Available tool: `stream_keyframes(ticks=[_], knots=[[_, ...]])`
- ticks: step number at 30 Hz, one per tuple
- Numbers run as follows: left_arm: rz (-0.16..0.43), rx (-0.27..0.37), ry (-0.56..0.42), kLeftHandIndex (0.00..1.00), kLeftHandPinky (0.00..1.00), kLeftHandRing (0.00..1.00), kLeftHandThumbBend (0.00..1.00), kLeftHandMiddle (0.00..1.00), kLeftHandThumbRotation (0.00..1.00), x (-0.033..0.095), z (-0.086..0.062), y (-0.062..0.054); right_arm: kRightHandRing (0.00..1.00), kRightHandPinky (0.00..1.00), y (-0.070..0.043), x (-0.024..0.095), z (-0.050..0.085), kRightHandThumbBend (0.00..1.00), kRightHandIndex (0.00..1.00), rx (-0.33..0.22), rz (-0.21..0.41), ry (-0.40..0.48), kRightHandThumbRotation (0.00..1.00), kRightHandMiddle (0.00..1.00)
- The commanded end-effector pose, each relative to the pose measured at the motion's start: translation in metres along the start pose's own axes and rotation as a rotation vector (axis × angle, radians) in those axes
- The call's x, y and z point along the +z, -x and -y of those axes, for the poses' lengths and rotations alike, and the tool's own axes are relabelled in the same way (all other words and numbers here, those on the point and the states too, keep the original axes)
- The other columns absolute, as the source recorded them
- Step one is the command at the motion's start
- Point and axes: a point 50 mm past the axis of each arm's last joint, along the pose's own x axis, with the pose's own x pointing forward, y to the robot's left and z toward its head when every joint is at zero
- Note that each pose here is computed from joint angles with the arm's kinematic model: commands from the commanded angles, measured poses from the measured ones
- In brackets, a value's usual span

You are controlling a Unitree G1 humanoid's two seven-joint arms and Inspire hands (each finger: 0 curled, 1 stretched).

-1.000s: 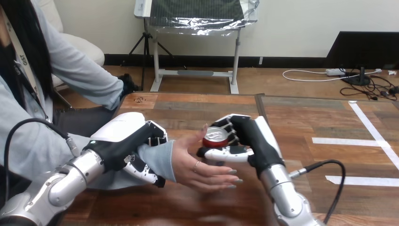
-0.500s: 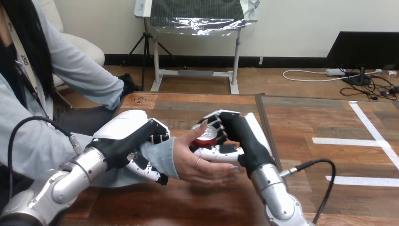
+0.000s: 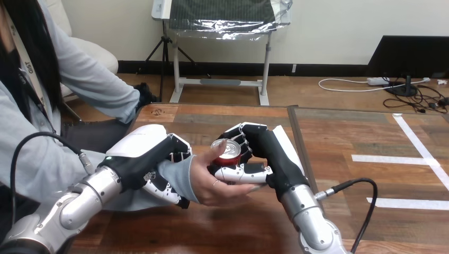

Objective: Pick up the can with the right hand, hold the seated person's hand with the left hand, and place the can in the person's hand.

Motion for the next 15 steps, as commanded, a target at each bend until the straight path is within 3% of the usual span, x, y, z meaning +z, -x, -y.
stream_keyframes(ticks=[1, 15], knots=[[0.148, 0.101, -0.012, 0.40, 0.25, 0.30, 0.77, 0.37, 0.00, 0.0302, -0.0249, -0.0299, 0.39, 0.34, -0.0186, 0.0388, 0.0061, 0.80, 0.51, -0.028, 0.163, -0.021, 0.00, 0.47], [0.141, 0.105, -0.003, 0.40, 0.25, 0.30, 0.75, 0.37, 0.00, 0.0289, -0.0214, -0.0304, 0.39, 0.34, -0.0176, 0.0424, 0.0086, 0.79, 0.51, -0.024, 0.166, -0.020, 0.00, 0.47]])
